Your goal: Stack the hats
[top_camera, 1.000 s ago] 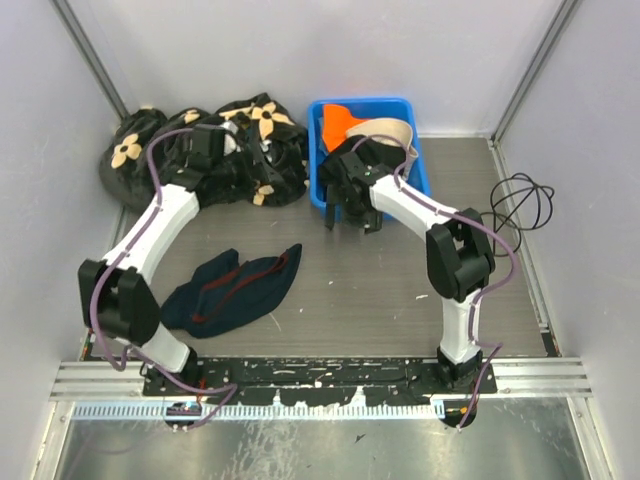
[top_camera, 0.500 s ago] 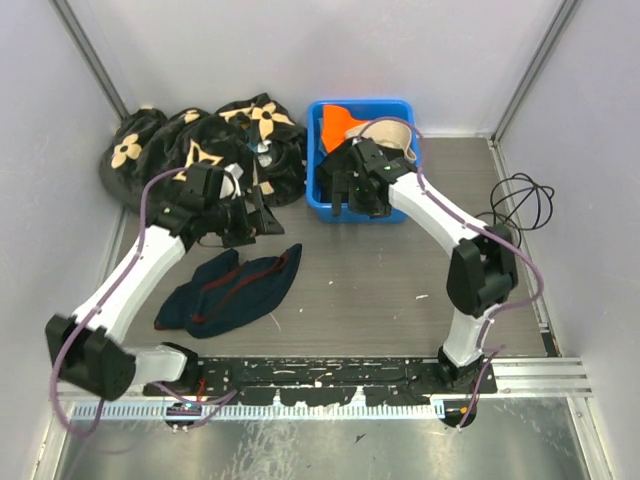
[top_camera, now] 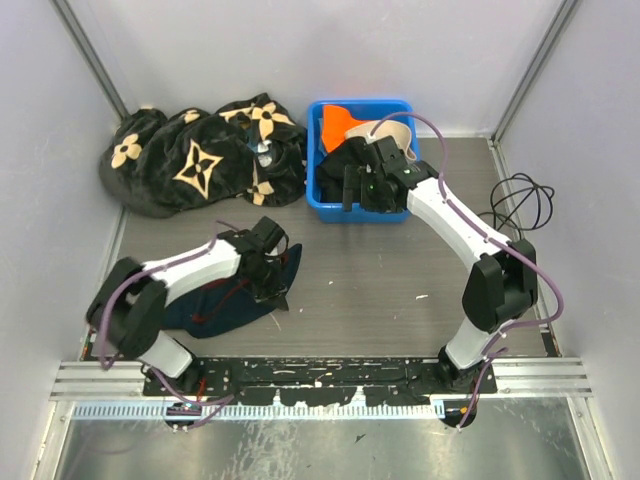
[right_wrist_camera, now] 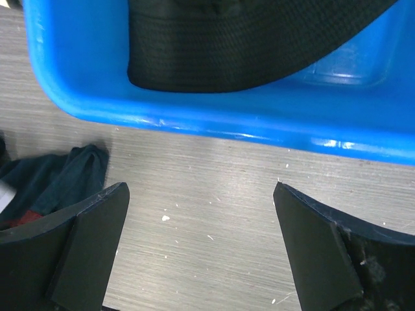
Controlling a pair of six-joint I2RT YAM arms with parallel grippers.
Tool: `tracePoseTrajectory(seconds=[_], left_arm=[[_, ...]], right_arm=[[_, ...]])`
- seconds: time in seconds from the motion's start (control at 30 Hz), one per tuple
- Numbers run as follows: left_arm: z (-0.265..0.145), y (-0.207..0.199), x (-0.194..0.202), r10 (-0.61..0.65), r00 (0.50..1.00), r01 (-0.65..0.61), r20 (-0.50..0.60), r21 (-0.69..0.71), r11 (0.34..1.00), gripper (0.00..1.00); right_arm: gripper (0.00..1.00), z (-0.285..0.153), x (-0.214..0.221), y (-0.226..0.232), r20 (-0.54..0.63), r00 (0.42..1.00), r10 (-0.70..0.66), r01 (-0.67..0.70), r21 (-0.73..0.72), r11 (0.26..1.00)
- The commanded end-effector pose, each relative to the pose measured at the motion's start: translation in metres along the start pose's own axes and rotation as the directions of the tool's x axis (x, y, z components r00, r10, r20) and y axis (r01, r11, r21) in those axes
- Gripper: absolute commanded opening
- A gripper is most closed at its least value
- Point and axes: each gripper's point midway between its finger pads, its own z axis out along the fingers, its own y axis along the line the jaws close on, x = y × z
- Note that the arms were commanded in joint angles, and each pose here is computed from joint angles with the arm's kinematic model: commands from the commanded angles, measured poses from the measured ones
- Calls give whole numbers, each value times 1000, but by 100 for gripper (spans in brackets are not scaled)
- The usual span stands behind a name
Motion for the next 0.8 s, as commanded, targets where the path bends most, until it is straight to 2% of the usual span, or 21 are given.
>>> tracePoseTrajectory(seconds=[0.0, 0.13, 0.33, 0.53, 0.77], left_arm=[[29, 18, -36, -40, 998, 45, 39, -139, 989, 0], [27, 57, -61, -97, 992, 115, 77, -288, 951, 0], [6, 141, -85, -263, 954, 298, 141, -435, 849, 0], [-16, 205, -122, -380, 898, 440, 223, -449, 778, 0], [-48, 260, -183, -423, 830, 555, 363, -467, 688, 0]], right_arm=[[100, -25, -12, 4, 75, 997, -17, 22, -60, 998], [100, -34, -6, -7, 81, 997, -21, 25, -57, 998], [100, -38, 5, -24, 67, 998, -15, 18, -48, 999], [100, -39, 3, -21, 63, 998, -6, 11, -67, 998], [100, -44, 0, -27, 53, 998, -19, 21, -30, 999]])
